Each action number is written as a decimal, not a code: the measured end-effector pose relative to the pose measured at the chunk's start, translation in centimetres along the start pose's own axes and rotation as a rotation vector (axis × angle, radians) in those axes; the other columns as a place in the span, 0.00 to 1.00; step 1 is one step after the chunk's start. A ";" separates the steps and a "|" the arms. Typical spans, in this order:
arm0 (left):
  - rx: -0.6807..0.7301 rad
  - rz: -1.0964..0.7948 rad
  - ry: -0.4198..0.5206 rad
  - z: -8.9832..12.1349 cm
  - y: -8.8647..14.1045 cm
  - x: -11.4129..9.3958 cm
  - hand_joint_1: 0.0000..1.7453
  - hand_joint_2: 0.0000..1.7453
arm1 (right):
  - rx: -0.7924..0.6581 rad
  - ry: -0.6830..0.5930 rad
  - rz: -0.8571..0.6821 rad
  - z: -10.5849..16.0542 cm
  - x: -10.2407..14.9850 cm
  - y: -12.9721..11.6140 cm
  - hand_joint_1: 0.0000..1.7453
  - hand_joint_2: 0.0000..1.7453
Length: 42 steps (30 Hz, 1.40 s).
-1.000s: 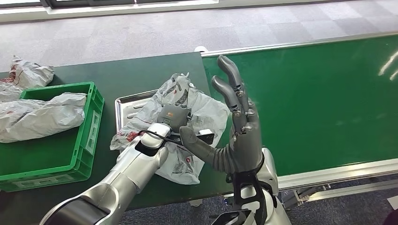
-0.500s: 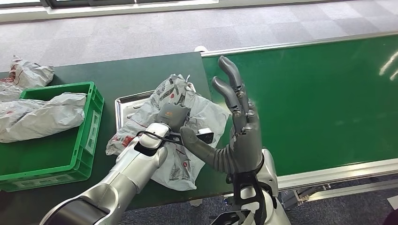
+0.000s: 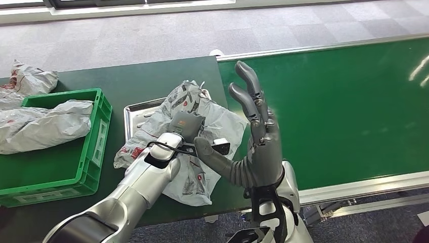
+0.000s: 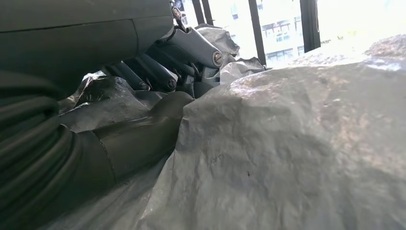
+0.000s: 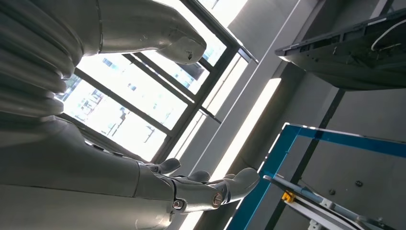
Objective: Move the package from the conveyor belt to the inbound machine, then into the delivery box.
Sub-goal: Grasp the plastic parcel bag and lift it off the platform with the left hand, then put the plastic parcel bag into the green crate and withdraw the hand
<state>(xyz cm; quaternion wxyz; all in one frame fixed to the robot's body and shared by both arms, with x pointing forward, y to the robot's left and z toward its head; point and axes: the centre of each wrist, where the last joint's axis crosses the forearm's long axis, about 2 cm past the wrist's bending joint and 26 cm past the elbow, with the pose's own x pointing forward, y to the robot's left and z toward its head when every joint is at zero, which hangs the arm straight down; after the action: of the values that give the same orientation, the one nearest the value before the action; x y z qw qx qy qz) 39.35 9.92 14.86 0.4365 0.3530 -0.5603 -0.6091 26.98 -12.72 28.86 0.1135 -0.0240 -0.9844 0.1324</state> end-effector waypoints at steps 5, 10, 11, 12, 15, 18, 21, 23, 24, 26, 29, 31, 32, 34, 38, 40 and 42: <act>0.189 0.116 -0.008 0.1 0.6 -0.3 1.00 1.00 | -0.004 0.010 0.008 0.1 0.0 0.0 0.00 1.00; 0.579 0.340 0.061 0.5 3.7 -2.6 1.00 1.00 | -0.026 0.026 0.035 0.4 0.2 -0.1 0.00 1.00; 0.637 0.362 0.079 0.7 4.5 -3.4 1.00 1.00 | -0.031 0.029 0.040 0.5 0.2 -0.1 0.00 1.00; 0.693 0.377 0.095 0.9 5.2 -4.1 1.00 1.00 | -0.036 0.030 0.045 0.6 0.2 -0.1 0.00 1.00; 0.855 0.386 0.145 1.9 7.2 -6.5 1.00 1.00 | -0.047 0.032 0.054 0.7 0.1 -0.2 0.00 1.00; 0.961 0.305 0.210 3.0 8.8 -8.7 1.00 1.00 | -0.054 0.032 0.054 0.8 0.1 -0.3 0.00 1.00; 1.009 0.179 0.320 4.1 9.8 -11.4 1.00 1.00 | -0.050 0.043 0.049 1.0 -0.1 -0.3 0.00 1.00; 1.027 0.132 0.399 4.9 9.9 -13.7 1.00 1.00 | -0.042 0.062 0.052 1.2 -0.4 -0.2 0.00 1.00; 1.032 0.118 0.433 5.4 9.9 -14.9 1.00 1.00 | -0.039 0.072 0.056 1.4 -0.6 -0.1 0.00 1.00; 1.034 0.092 0.497 6.2 9.7 -17.1 1.00 1.00 | -0.036 0.085 0.066 1.7 -1.0 -0.1 0.00 1.00; 1.026 0.048 0.632 7.7 9.3 -20.4 1.00 1.00 | -0.035 0.096 0.077 2.0 -1.3 -0.1 0.00 1.00; 1.004 0.046 0.788 8.7 8.9 -22.9 1.00 1.00 | -0.031 0.105 0.080 2.2 -1.4 -0.2 0.00 1.00; 0.980 0.056 0.872 8.9 8.5 -24.1 1.00 1.00 | -0.029 0.110 0.081 2.4 -1.4 -0.2 0.00 1.00; 0.907 0.049 1.002 9.4 7.5 -26.7 1.00 1.00 | -0.021 0.120 0.080 2.8 -1.4 -0.3 0.00 1.00; 0.751 -0.006 1.110 10.9 4.7 -30.6 1.00 1.00 | 0.000 0.134 0.076 3.3 -1.4 -0.3 0.00 1.00; 0.692 -0.023 1.134 11.6 3.5 -31.6 1.00 1.00 | 0.005 0.137 0.075 3.5 -1.3 -0.3 0.00 1.00; 0.657 -0.034 1.150 12.1 2.7 -32.2 1.00 1.00 | 0.006 0.139 0.075 3.5 -1.3 -0.3 0.00 1.00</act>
<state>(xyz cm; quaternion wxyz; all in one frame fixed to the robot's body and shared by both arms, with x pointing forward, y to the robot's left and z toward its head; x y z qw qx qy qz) 40.55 44.33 17.10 0.5259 0.7455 -0.3890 -0.1278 27.47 -14.00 25.33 0.1765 -0.0694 -0.9722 0.1375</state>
